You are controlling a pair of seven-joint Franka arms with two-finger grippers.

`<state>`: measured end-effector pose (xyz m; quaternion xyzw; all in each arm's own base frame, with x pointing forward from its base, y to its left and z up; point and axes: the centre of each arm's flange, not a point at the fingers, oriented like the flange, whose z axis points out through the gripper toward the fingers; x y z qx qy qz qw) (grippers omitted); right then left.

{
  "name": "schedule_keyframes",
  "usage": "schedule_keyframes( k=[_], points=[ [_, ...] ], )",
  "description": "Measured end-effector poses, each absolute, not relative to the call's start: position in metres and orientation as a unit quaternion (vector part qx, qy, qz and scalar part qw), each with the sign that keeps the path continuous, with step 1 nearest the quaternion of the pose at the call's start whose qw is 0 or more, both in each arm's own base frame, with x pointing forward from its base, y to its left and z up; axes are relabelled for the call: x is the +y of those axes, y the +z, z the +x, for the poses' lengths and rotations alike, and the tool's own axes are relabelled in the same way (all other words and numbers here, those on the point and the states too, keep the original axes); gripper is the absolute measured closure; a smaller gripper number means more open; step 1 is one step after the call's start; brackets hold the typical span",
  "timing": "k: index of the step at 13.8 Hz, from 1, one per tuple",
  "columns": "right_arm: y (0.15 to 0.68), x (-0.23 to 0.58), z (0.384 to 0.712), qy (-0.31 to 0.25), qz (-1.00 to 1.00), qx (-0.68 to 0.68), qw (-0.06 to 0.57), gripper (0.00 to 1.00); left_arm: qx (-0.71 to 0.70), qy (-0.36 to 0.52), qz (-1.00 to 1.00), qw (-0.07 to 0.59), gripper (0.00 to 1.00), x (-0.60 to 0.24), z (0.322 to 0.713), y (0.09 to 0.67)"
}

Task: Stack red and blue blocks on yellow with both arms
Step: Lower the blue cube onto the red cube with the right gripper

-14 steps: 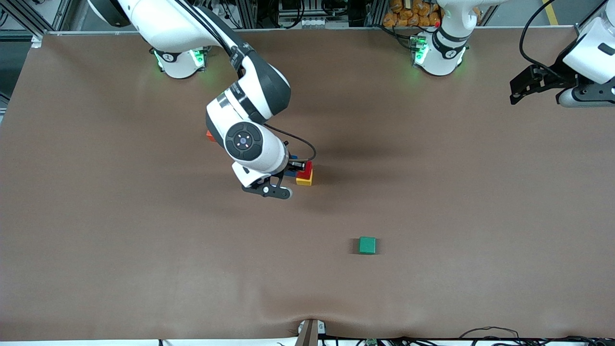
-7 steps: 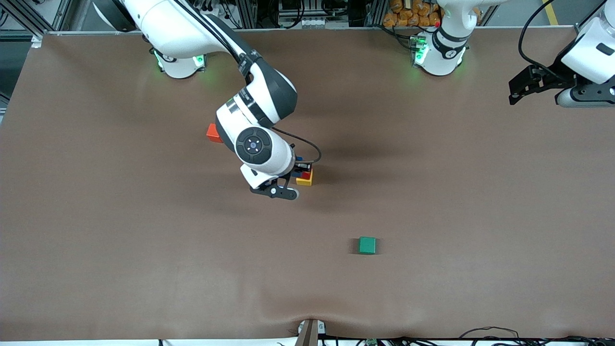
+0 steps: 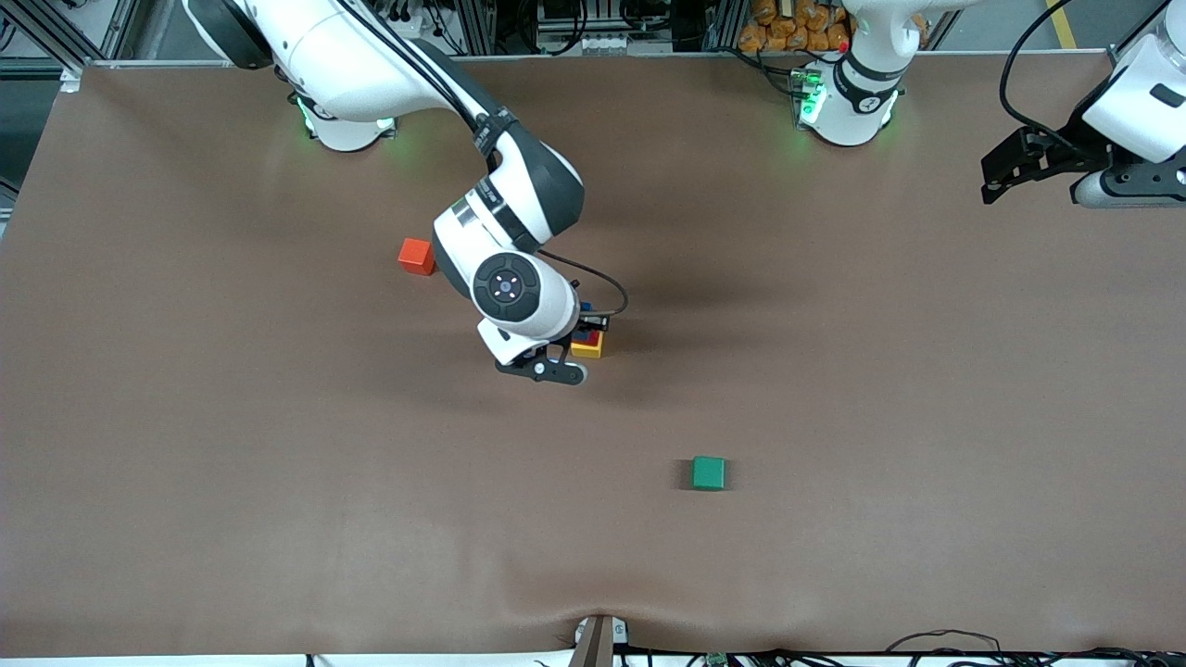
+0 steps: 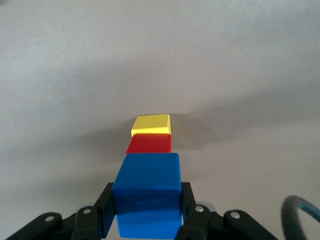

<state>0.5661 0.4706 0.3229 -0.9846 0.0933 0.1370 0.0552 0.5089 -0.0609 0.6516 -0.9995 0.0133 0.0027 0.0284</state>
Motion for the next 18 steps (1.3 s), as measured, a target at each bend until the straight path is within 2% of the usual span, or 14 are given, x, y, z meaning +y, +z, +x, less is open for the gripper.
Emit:
schedule_keyframes(
  k=[18],
  points=[
    [0.309,0.484,0.557,0.14,-0.984,0.093,0.051,0.44,0.013,-0.001,-1.0,0.028,0.0,-0.06,0.512,0.648]
  ],
)
